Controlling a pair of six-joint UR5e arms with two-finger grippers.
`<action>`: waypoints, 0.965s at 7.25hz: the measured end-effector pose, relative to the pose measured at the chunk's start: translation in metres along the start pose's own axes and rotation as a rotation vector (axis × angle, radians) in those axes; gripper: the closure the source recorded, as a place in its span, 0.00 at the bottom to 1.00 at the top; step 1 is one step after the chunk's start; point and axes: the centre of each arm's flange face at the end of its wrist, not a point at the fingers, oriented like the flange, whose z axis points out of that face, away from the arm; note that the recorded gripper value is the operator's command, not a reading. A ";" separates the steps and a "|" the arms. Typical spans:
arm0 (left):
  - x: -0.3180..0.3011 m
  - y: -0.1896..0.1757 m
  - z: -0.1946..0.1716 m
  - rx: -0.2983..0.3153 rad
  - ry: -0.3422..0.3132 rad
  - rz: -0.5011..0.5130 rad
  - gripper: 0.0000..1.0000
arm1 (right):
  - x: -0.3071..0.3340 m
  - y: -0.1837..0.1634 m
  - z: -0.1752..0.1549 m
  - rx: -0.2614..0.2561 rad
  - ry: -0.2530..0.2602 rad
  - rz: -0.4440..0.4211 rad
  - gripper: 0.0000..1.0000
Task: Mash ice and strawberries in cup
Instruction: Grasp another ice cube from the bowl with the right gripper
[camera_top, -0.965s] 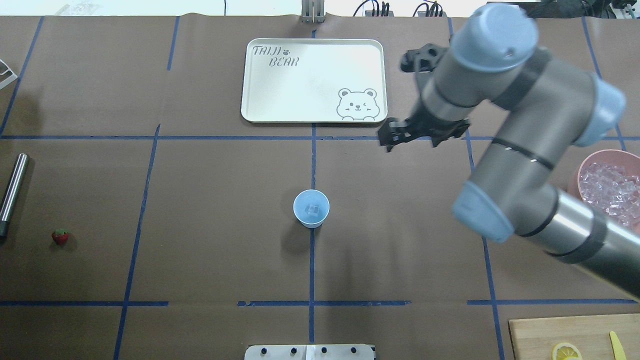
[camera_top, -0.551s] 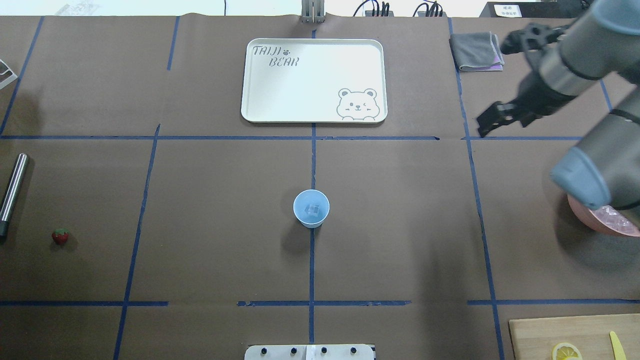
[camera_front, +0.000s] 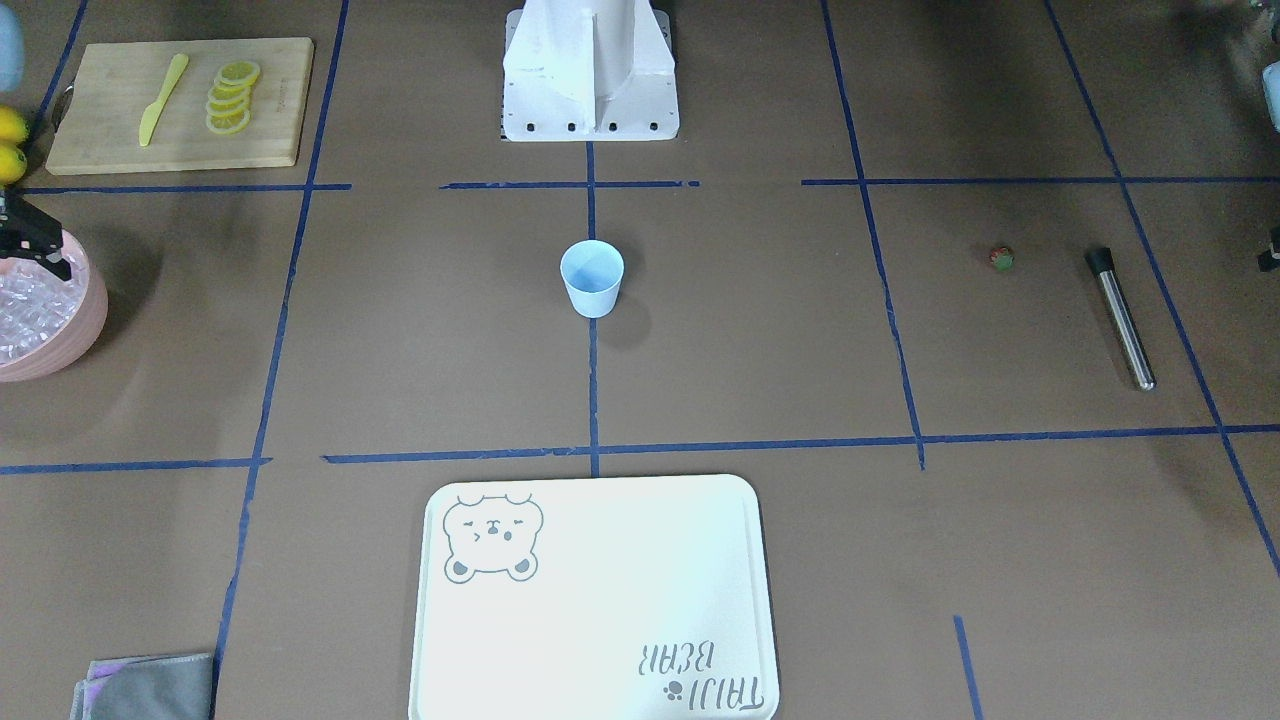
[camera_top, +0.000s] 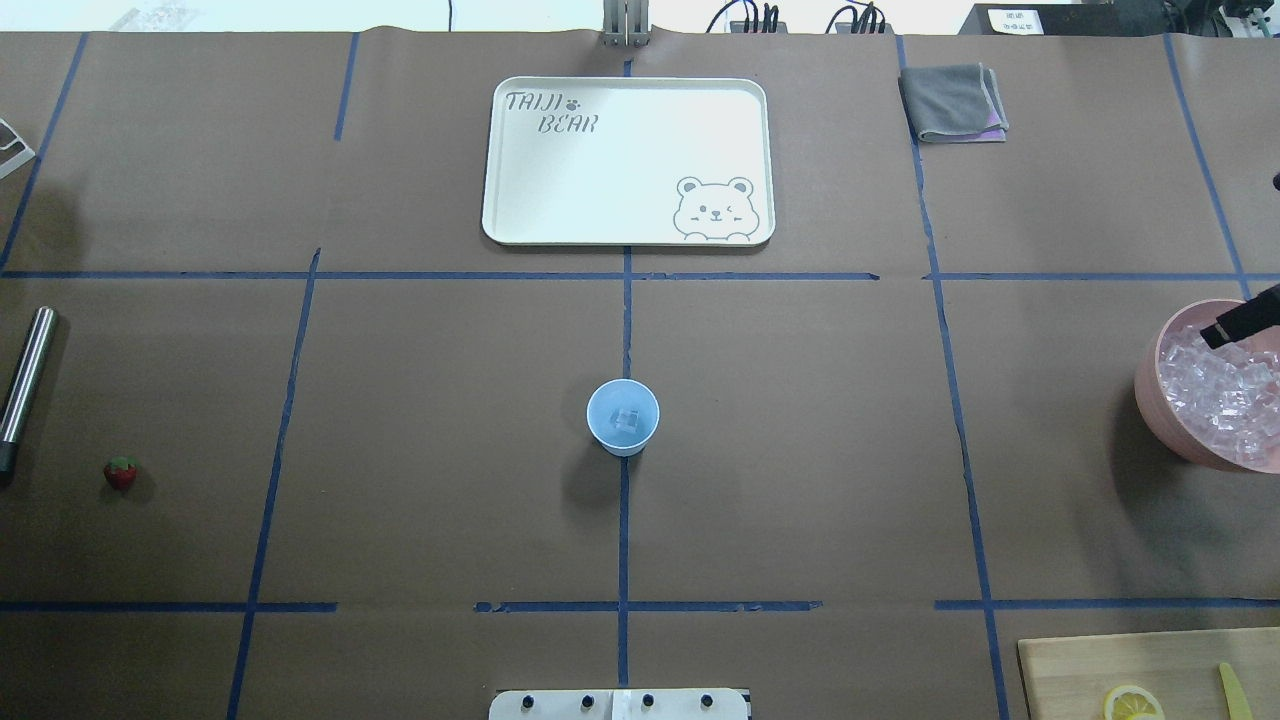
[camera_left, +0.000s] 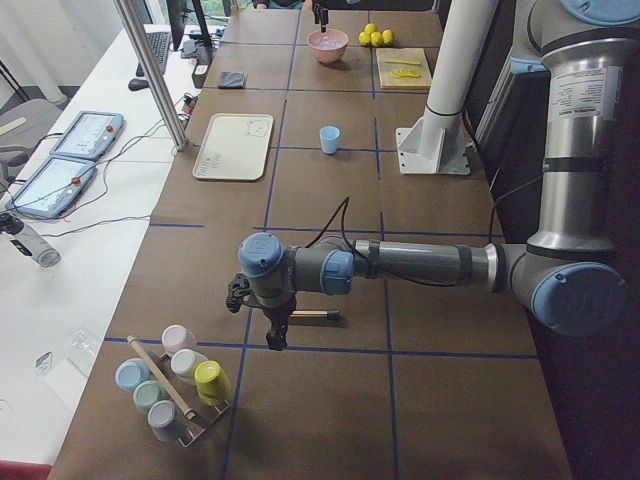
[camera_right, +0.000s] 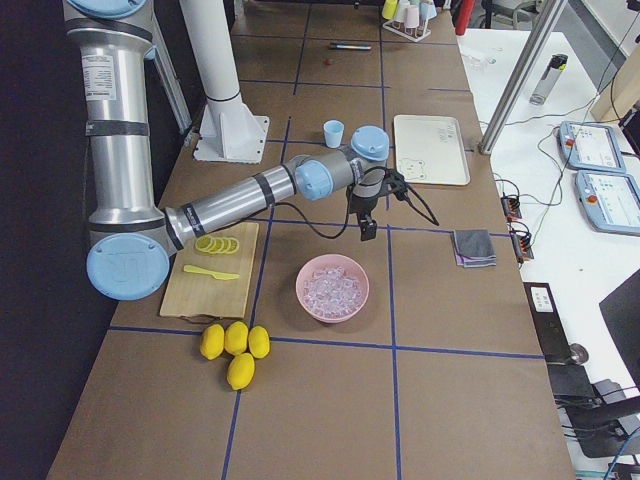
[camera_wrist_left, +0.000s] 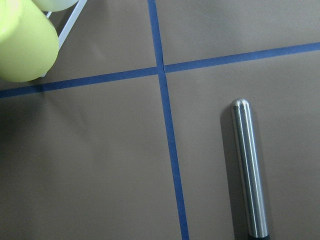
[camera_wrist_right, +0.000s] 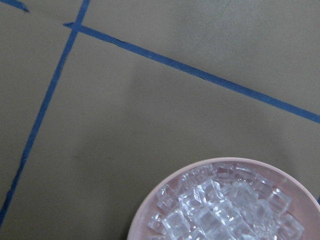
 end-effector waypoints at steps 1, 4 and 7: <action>0.000 0.000 0.000 0.000 0.000 0.000 0.00 | 0.014 0.011 0.011 0.008 0.007 -0.003 0.18; 0.000 -0.001 0.000 0.002 0.000 0.001 0.00 | 0.047 0.023 0.041 -0.007 0.040 0.017 0.19; 0.001 -0.001 -0.001 0.003 0.001 0.001 0.00 | 0.058 0.026 0.051 -0.022 0.081 0.052 0.30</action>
